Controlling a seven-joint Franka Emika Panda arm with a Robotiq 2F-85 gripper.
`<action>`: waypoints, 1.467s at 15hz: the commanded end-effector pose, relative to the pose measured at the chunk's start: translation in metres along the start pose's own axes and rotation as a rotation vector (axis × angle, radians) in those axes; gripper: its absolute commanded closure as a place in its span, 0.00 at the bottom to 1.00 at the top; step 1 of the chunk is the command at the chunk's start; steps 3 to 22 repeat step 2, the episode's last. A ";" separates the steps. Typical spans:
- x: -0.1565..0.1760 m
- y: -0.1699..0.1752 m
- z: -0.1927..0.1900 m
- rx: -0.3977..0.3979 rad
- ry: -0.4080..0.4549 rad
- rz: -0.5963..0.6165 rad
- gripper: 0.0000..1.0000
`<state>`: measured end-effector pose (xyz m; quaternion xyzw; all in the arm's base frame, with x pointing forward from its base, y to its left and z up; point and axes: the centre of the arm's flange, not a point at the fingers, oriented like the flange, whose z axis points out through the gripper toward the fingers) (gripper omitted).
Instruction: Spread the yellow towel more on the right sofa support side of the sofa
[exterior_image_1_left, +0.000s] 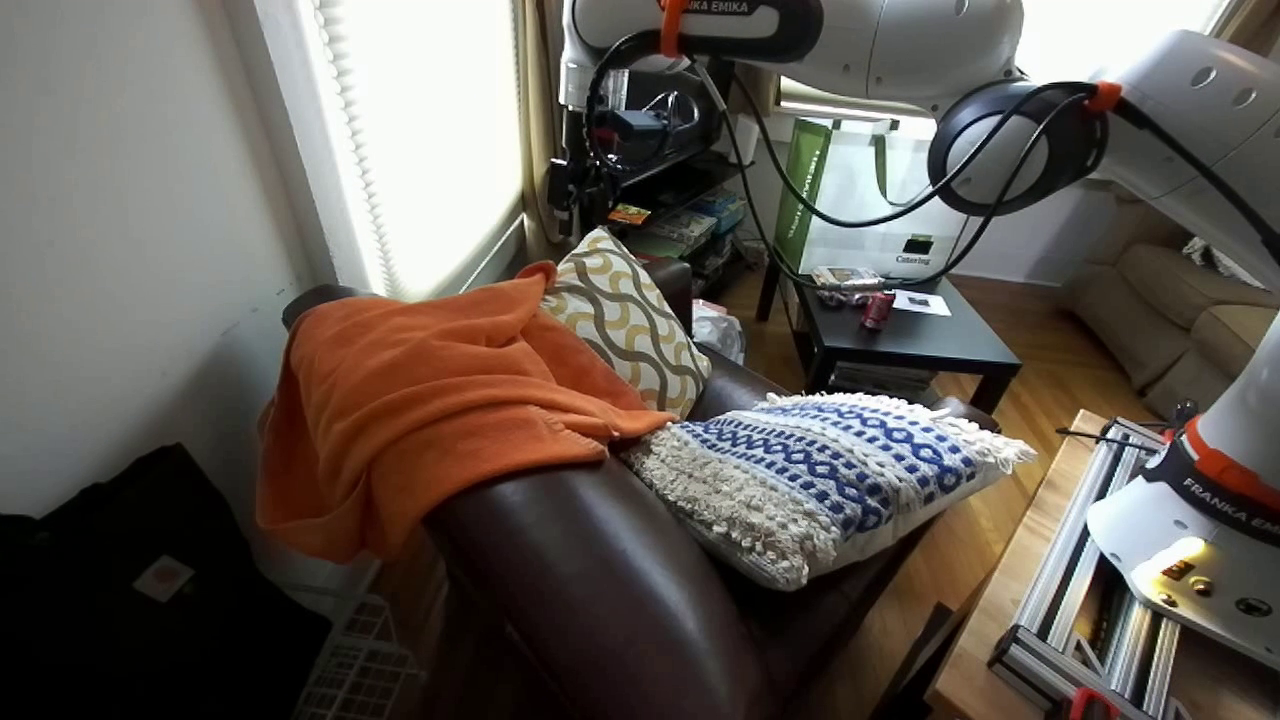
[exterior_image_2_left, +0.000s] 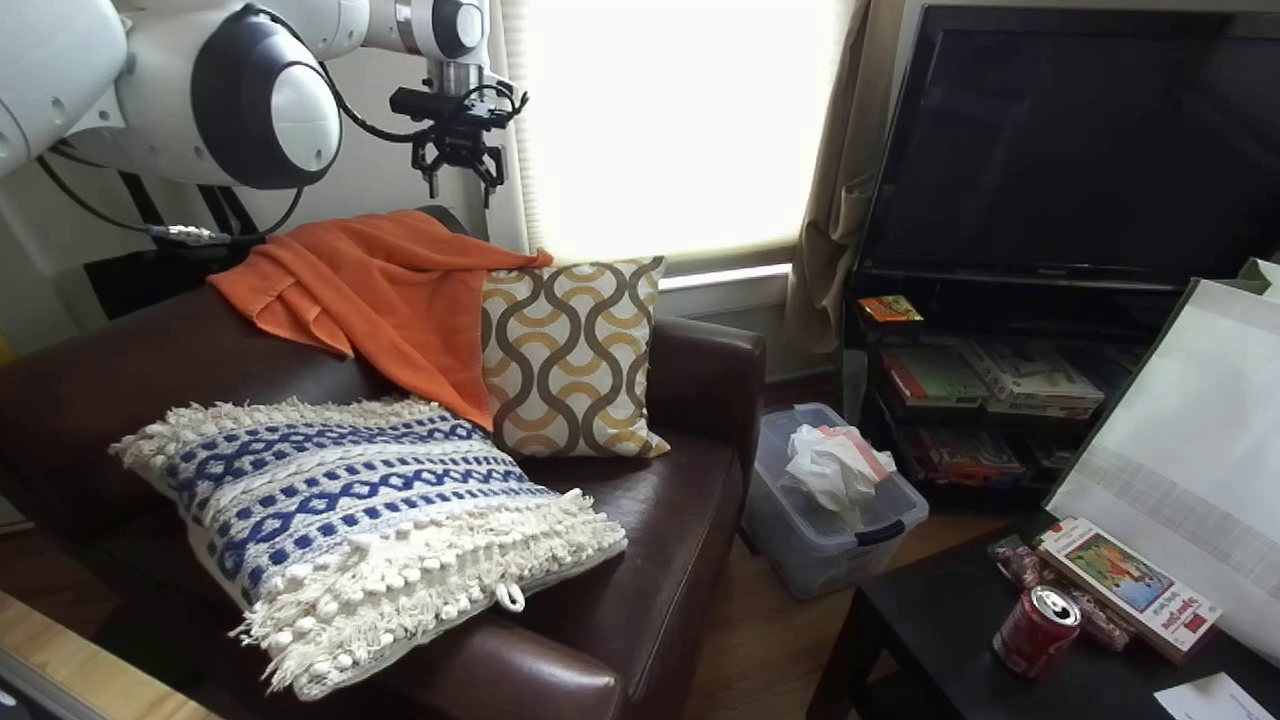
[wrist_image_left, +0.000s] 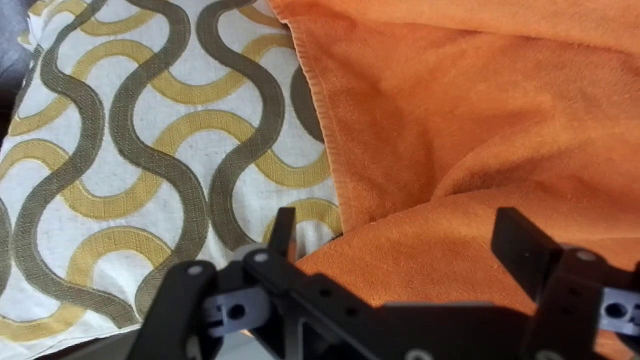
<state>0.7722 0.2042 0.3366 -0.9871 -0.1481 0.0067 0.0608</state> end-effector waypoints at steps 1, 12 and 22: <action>0.000 0.000 0.000 0.000 0.000 0.000 0.00; 0.000 0.000 0.000 0.000 0.000 0.000 0.00; 0.000 0.000 0.000 0.000 0.000 0.000 0.00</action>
